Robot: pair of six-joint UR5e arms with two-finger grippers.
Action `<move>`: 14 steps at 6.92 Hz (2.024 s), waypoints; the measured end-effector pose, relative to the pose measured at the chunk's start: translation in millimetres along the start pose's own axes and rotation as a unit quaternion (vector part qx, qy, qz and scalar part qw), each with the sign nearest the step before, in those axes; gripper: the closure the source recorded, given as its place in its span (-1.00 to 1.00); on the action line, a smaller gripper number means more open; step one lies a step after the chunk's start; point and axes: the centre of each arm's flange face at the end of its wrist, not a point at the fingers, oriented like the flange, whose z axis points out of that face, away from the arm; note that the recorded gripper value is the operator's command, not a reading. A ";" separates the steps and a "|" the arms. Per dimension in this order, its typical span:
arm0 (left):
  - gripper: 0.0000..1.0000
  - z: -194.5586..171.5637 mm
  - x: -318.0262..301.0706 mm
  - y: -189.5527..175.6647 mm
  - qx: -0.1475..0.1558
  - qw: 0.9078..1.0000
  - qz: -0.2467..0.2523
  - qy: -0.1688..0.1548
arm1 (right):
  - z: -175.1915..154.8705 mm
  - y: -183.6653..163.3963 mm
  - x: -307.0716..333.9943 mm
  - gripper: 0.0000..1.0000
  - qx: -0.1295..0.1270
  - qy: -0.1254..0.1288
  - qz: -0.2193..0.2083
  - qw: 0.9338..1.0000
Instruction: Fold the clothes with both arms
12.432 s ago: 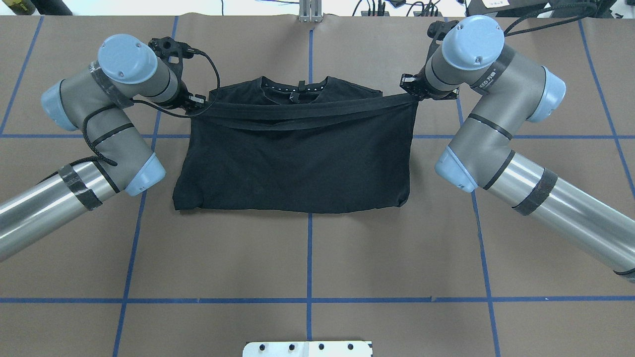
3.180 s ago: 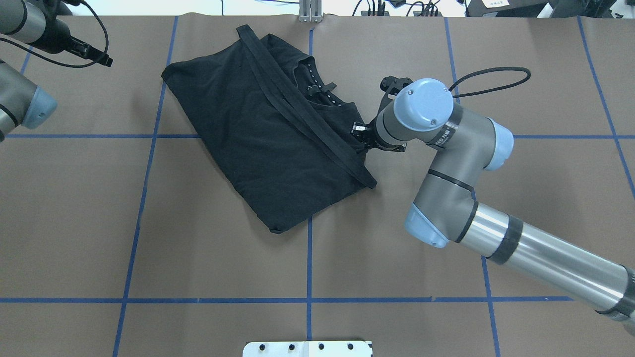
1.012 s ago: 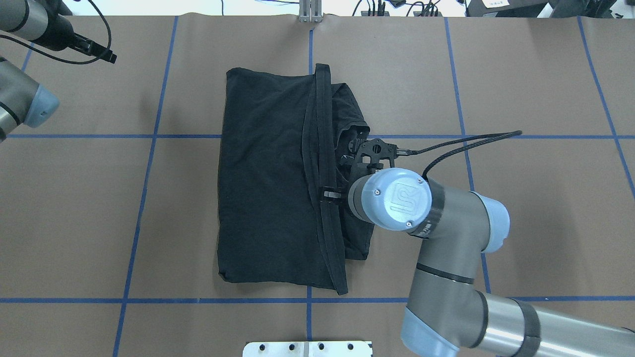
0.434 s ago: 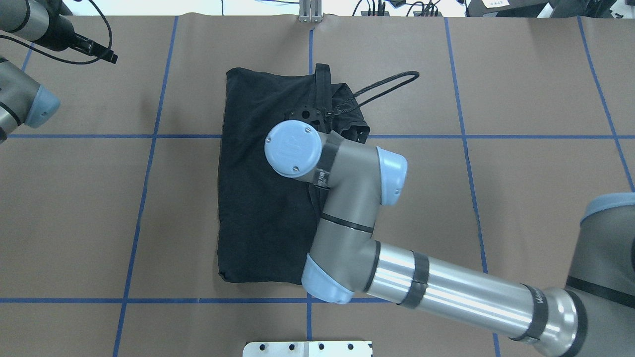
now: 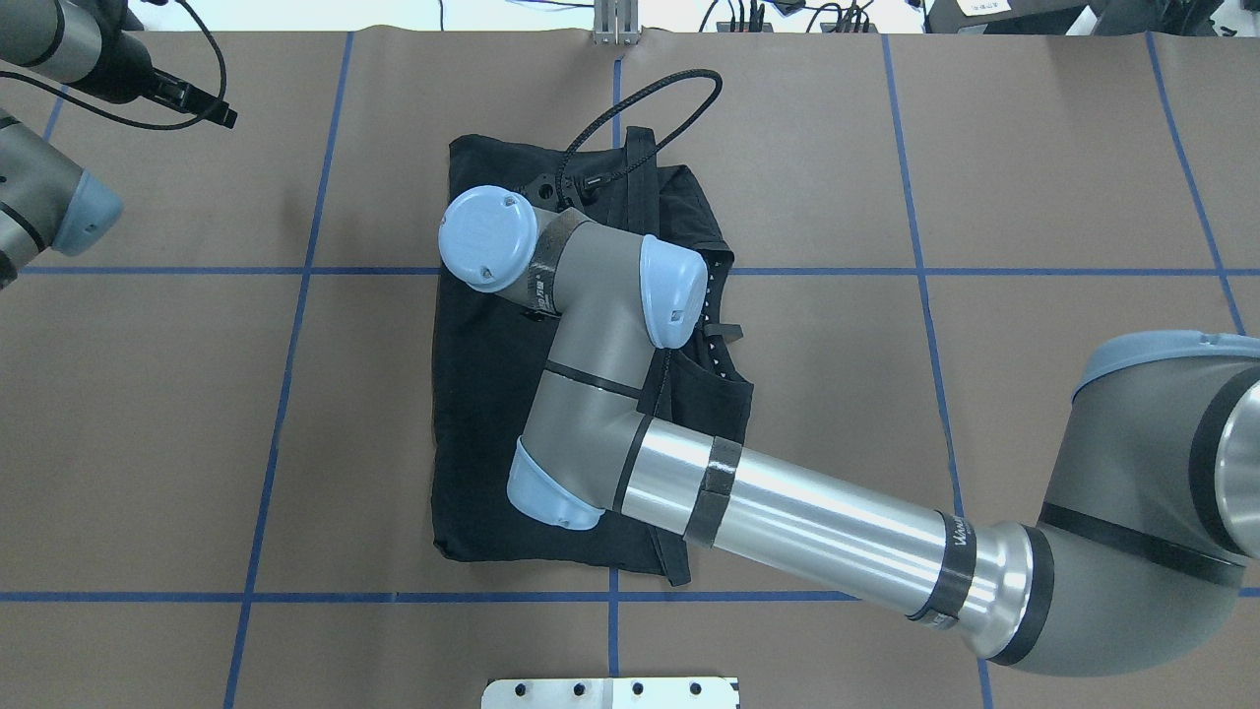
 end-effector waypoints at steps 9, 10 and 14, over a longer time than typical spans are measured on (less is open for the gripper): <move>-1.00 -2.1 4.0 -2.1 0.003 1.000 0.000 0.002 | 24.8 8.6 -2.8 -1.00 -0.022 0.045 -0.038 0.998; -1.00 -1.9 4.0 -2.0 0.003 1.000 0.000 0.002 | 27.5 9.3 -2.4 -1.00 -0.023 0.047 -0.039 0.998; -1.00 0.3 5.2 -0.5 0.001 1.000 0.000 0.003 | 36.1 8.0 9.7 -1.00 -0.037 0.072 -0.077 0.994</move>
